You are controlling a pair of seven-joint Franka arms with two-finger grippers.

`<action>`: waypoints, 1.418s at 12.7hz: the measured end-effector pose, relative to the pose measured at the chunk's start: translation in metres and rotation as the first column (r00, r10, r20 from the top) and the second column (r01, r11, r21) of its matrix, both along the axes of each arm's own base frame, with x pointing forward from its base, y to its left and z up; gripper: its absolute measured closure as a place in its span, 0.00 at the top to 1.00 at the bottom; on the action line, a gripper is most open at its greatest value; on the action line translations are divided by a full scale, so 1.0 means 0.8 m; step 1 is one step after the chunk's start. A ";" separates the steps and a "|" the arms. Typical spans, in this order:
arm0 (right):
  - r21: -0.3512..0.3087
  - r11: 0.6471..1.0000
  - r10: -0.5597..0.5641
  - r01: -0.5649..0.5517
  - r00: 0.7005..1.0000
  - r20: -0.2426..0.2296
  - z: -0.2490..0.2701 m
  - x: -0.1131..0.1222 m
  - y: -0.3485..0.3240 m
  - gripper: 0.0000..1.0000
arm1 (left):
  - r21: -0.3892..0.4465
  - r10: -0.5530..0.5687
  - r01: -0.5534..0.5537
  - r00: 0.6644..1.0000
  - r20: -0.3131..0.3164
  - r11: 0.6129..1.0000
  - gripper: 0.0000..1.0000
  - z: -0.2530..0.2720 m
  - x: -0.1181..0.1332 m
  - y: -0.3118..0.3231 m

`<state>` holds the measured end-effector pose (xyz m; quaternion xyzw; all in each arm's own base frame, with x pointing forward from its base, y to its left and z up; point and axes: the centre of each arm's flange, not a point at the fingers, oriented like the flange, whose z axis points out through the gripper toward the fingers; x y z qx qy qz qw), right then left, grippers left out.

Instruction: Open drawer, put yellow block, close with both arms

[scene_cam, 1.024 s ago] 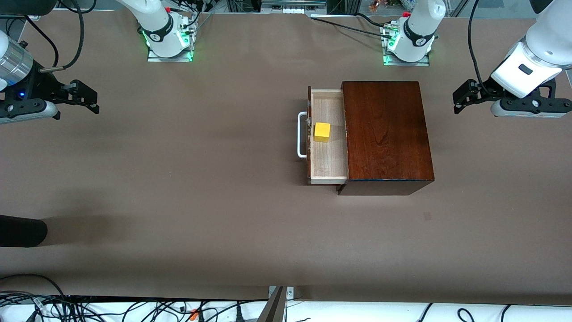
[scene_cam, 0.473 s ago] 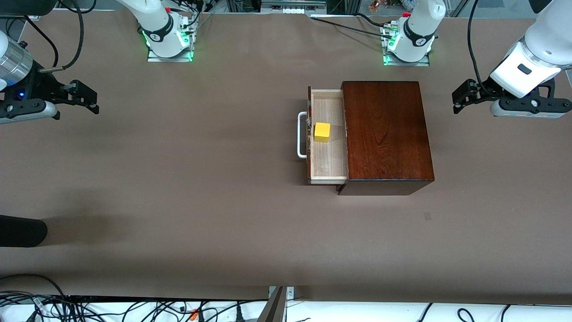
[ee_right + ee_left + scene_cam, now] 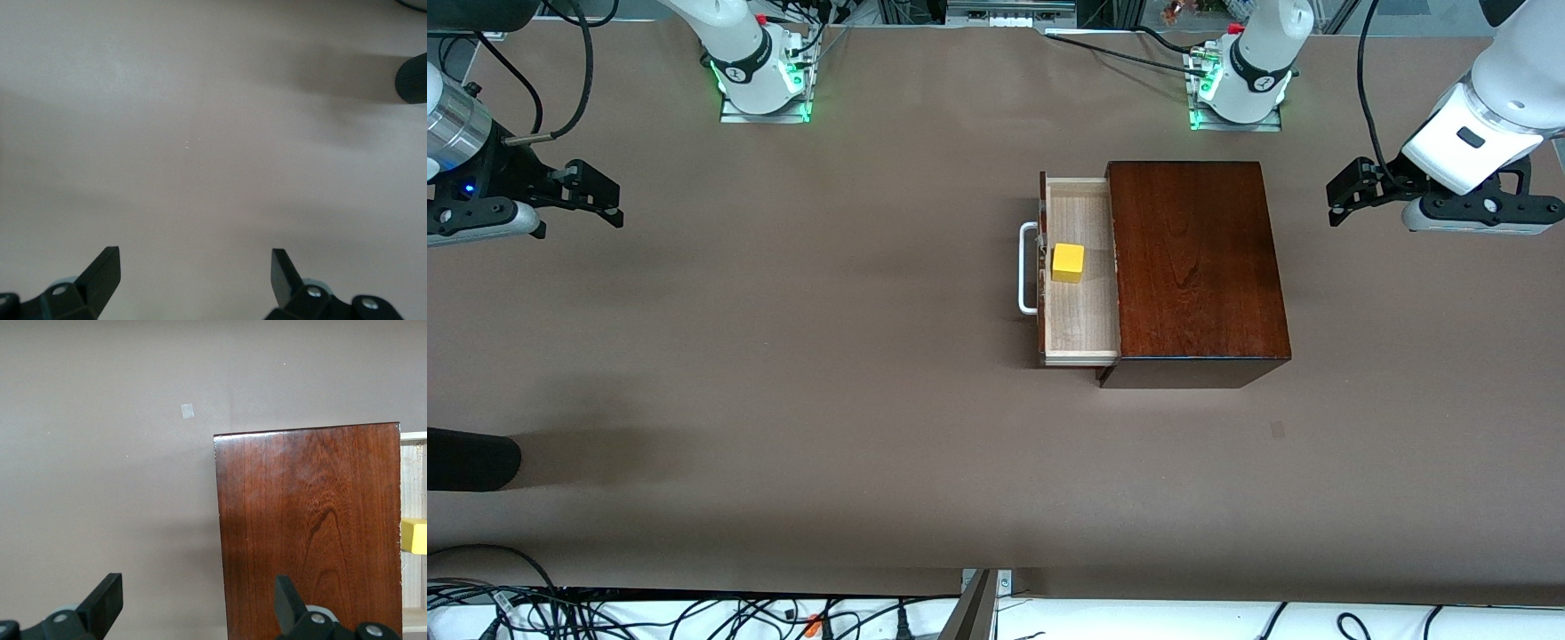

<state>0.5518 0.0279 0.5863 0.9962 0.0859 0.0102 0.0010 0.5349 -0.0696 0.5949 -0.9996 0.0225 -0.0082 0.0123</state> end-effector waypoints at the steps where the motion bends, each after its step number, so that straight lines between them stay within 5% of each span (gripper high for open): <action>1: 0.000 1.000 -0.001 0.001 1.000 -0.001 -0.001 0.000 0.000 1.00 | 0.000 0.000 0.000 1.000 0.000 1.000 1.00 0.000 0.000 0.000; 14: 0.000 1.000 -0.002 0.002 1.000 -0.001 -0.001 0.001 -0.001 1.00 | 0.001 -0.007 0.007 1.000 -0.009 1.000 1.00 -0.005 0.001 -0.005; 18: 0.000 1.000 -0.003 0.003 1.000 -0.001 -0.001 0.001 -0.002 1.00 | 0.004 -0.150 0.150 0.987 -0.053 0.989 1.00 -0.030 -0.008 -0.100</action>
